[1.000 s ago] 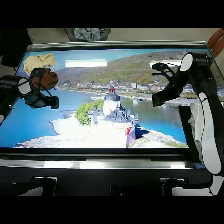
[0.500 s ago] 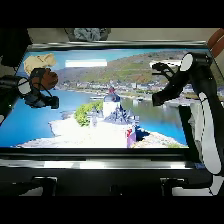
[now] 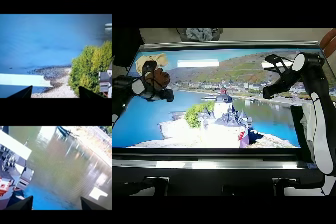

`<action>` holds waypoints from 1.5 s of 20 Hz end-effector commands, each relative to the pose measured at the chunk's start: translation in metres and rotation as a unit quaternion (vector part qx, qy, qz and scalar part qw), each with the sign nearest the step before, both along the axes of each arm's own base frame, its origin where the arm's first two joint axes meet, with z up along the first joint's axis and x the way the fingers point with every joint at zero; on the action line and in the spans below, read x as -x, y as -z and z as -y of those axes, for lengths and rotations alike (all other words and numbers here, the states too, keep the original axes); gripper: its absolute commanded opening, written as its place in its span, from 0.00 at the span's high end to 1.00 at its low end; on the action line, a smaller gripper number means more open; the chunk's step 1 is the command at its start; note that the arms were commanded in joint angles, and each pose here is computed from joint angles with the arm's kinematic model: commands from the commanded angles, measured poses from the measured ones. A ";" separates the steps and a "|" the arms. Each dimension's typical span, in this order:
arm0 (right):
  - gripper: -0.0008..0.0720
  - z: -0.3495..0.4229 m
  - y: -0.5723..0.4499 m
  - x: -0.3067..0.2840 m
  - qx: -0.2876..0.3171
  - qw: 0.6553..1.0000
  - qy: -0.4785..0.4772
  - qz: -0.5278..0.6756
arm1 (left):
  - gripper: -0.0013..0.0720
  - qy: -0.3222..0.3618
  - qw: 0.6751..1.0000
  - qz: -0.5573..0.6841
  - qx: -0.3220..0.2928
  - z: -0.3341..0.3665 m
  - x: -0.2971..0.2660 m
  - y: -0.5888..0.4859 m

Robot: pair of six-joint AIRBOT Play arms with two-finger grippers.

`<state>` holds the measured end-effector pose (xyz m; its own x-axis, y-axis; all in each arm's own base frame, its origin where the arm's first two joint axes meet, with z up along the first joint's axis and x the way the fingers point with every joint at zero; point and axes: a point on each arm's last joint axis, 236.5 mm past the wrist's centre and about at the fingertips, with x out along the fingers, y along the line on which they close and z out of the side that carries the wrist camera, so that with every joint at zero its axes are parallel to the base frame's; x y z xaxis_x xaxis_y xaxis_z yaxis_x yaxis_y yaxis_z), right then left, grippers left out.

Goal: Fold the shirts.

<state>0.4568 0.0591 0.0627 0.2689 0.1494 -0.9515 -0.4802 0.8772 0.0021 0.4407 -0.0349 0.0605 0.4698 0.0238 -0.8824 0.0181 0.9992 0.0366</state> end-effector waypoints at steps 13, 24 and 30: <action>0.03 -0.010 -0.015 -0.037 -0.026 0.996 0.010 0.082 | 0.00 -0.363 0.858 0.086 0.354 -0.189 -0.179 0.062; 0.03 -0.011 -0.015 -0.036 -0.027 0.996 0.010 0.081 | 0.00 -0.342 0.881 0.088 0.315 -0.178 -0.193 0.107; 0.03 -0.011 -0.015 -0.035 -0.027 0.996 0.009 0.079 | 0.94 -0.341 0.879 0.114 0.312 -0.178 -0.205 0.108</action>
<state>0.4930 0.0692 0.0781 0.4217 0.1920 -0.8862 -0.4604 0.8873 -0.0268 0.6415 0.1424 -0.0470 0.6872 -0.0988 -0.7197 -0.5361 0.5997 -0.5942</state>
